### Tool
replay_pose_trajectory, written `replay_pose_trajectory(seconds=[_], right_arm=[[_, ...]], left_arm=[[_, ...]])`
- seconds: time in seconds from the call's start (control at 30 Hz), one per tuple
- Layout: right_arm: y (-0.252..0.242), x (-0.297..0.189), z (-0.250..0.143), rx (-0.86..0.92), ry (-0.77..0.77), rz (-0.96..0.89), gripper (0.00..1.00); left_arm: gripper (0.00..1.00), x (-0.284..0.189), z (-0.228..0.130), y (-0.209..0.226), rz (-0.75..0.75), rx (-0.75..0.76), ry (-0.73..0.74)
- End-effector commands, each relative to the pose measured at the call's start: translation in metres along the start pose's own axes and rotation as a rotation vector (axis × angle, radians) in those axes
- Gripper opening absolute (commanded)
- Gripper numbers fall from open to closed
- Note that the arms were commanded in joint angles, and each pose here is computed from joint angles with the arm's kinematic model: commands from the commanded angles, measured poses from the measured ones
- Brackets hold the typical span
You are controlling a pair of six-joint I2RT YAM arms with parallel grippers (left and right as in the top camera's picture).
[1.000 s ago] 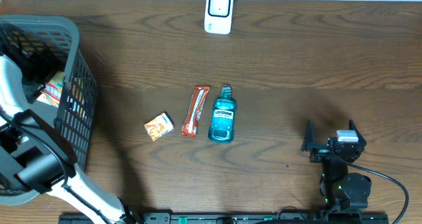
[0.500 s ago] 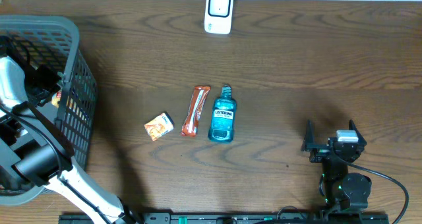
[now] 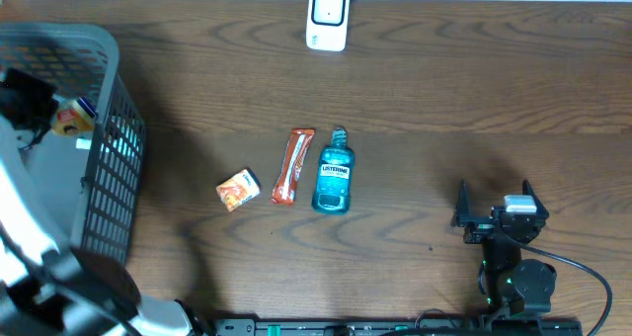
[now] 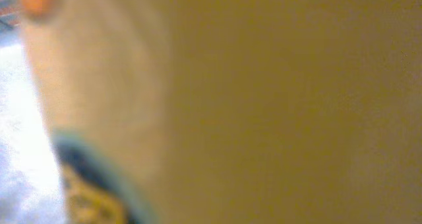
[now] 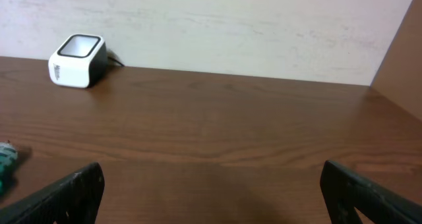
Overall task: Scan the item barcode
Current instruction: 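Grasp the yellow wet-wipes pack in the basket with the left gripper, then carry the yellow pack right of the bottle and lower it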
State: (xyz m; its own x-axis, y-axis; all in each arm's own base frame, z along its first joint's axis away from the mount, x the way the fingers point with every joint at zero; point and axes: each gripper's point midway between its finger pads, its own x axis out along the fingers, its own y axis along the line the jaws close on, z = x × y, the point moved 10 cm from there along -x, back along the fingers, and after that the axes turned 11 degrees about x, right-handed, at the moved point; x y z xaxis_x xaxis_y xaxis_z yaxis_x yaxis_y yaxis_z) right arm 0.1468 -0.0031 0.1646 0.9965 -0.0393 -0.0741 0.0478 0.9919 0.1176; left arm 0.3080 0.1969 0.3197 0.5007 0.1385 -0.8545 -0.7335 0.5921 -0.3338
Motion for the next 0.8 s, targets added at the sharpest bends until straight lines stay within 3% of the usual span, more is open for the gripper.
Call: replay_pose_trajectory(seconds=[0.0, 0.17, 0.3, 0.37, 0.57, 0.77], right_arm=[[0.000, 0.000, 0.000, -0.012, 0.000, 0.004, 0.99], [0.000, 0.000, 0.000, -0.012, 0.000, 0.004, 0.99], [0.000, 0.000, 0.000, -0.012, 0.000, 0.004, 0.99], [0.000, 0.000, 0.000, -0.013, 0.000, 0.004, 0.99], [0.000, 0.000, 0.000, -0.013, 0.000, 0.004, 0.99], [0.000, 0.000, 0.000, -0.012, 0.000, 0.004, 0.99]], left_arm=[[0.07, -0.060, -0.010, -0.013, -0.138, -0.039, -0.100], [0.07, -0.114, -0.027, -0.016, -0.199, -0.011, -0.223], [0.07, -0.148, -0.048, -0.033, -0.335, 0.058, -0.254], [0.07, -0.157, -0.064, -0.052, -0.454, 0.132, -0.209], [0.07, -0.161, -0.112, -0.104, -0.624, 0.363, -0.063], [0.07, -0.160, -0.164, -0.143, -0.652, 0.613, -0.007]])
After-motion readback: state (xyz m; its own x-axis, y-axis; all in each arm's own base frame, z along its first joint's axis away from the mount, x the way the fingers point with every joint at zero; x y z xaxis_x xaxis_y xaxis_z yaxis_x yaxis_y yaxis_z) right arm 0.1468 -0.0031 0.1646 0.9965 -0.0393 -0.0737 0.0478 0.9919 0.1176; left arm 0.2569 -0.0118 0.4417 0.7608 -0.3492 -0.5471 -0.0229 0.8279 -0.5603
